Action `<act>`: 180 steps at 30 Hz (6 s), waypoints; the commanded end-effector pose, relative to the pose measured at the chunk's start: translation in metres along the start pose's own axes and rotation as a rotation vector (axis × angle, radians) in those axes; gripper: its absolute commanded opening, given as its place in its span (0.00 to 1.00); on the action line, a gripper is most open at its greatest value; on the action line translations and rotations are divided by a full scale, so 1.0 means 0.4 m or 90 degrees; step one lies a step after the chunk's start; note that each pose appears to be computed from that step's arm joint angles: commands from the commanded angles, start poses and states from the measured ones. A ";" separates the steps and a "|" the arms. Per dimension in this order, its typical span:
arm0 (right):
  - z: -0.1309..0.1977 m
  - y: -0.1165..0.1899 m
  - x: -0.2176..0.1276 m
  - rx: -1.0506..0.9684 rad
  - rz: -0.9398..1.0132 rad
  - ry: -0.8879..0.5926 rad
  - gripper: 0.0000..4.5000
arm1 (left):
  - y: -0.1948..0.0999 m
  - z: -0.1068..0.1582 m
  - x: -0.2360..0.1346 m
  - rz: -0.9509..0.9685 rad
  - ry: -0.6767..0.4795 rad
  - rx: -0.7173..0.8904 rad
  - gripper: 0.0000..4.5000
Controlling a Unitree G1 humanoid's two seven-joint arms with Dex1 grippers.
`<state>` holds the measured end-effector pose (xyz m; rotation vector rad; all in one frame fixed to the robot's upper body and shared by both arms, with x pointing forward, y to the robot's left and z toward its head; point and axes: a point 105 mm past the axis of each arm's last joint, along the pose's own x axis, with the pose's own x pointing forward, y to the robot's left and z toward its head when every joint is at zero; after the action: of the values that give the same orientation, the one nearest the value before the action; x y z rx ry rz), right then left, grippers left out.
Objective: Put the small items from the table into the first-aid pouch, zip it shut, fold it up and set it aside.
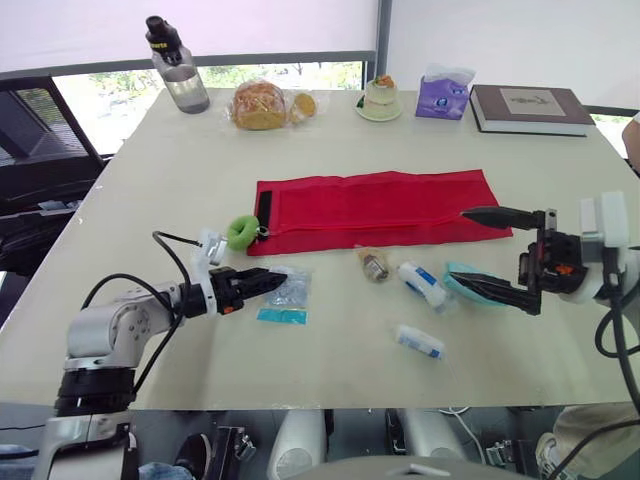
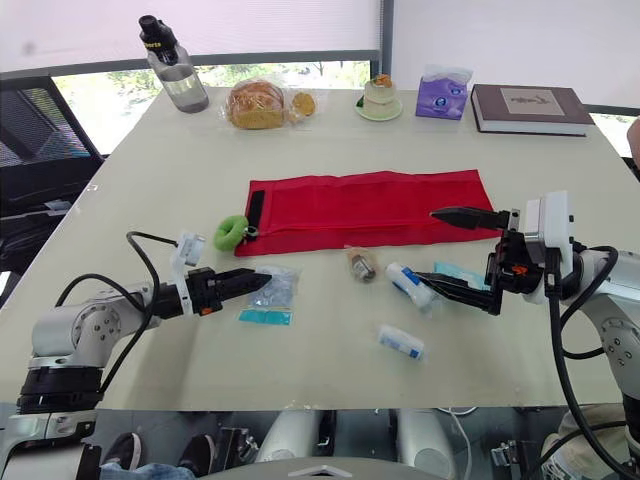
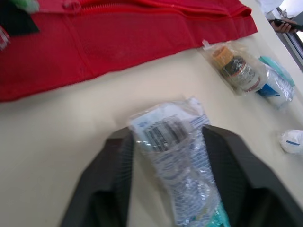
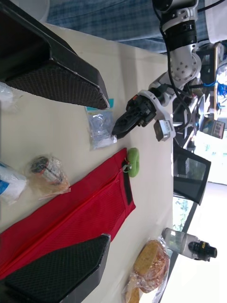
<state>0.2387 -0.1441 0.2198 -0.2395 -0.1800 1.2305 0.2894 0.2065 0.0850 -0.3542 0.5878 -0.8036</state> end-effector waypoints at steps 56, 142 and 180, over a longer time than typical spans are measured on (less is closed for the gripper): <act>0.014 -0.008 0.243 0.553 -0.113 -0.049 0.00 | -0.373 0.279 0.116 -0.270 -0.233 0.126 0.00; -0.180 0.031 0.319 0.734 -0.112 0.052 0.00 | -0.149 0.203 0.236 0.071 -0.137 0.853 0.01; -0.241 -0.078 0.359 0.920 -0.155 -0.018 0.00 | -0.137 0.180 0.238 0.001 -0.157 0.407 0.01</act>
<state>0.3402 -0.0251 0.1204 1.0328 0.7028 0.8197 0.3560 0.1073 0.1217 0.1366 0.1251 -0.8720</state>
